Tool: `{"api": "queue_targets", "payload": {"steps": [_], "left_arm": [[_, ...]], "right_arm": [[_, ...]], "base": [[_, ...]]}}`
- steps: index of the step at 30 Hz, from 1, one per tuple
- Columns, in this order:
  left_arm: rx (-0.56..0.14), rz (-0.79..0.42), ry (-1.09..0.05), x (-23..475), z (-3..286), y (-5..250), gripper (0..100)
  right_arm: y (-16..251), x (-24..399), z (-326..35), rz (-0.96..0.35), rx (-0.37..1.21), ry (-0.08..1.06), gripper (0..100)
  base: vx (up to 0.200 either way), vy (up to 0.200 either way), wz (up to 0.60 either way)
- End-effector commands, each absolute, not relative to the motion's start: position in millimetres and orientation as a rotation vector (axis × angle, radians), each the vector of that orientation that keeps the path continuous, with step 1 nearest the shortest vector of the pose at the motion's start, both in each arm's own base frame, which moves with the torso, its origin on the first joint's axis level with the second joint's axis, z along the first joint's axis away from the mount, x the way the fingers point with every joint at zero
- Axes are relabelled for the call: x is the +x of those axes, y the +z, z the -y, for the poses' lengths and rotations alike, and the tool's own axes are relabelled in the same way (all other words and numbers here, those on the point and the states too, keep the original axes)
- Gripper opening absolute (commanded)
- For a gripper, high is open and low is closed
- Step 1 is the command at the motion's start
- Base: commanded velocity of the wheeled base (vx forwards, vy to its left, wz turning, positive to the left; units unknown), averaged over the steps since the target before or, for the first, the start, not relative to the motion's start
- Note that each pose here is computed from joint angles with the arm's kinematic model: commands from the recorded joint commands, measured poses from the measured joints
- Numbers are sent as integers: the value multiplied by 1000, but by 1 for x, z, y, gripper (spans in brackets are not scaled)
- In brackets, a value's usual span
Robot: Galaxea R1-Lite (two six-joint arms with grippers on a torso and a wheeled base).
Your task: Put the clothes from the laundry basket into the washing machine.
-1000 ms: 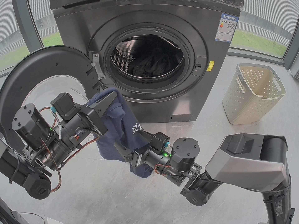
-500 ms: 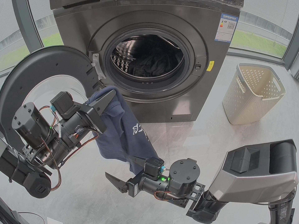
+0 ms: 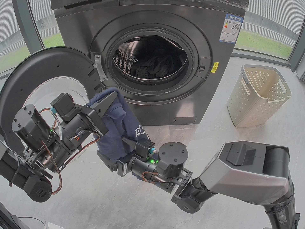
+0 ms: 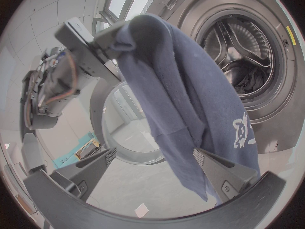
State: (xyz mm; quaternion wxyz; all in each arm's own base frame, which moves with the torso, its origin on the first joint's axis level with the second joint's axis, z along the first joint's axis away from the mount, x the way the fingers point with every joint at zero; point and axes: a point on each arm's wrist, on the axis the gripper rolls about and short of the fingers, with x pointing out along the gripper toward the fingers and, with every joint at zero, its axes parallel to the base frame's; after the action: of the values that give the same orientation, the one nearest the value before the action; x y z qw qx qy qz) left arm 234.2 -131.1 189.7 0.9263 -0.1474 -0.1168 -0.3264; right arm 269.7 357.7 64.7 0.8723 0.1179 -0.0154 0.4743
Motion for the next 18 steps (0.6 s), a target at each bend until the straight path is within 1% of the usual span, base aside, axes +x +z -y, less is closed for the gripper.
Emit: {"api": "queue_targets", "payload": {"steps": [1, 7, 13, 18], "left_arm": [[-303, 243, -673, 234, 131, 191, 0], [-303, 242, -673, 234, 131, 190, 0], [-303, 243, -673, 234, 131, 190, 0], [-302, 240, -671, 234, 131, 190, 0]], "right_arm": [[43, 293, -361, 19, 225, 954, 100], [33, 294, -365, 6, 218, 956, 100], [33, 290, -369, 11, 219, 970, 100], [34, 273, -380, 13, 224, 1012, 100]], "base": [[0, 0, 0], [0, 0, 0], [0, 0, 0], [0, 0, 0]]}}
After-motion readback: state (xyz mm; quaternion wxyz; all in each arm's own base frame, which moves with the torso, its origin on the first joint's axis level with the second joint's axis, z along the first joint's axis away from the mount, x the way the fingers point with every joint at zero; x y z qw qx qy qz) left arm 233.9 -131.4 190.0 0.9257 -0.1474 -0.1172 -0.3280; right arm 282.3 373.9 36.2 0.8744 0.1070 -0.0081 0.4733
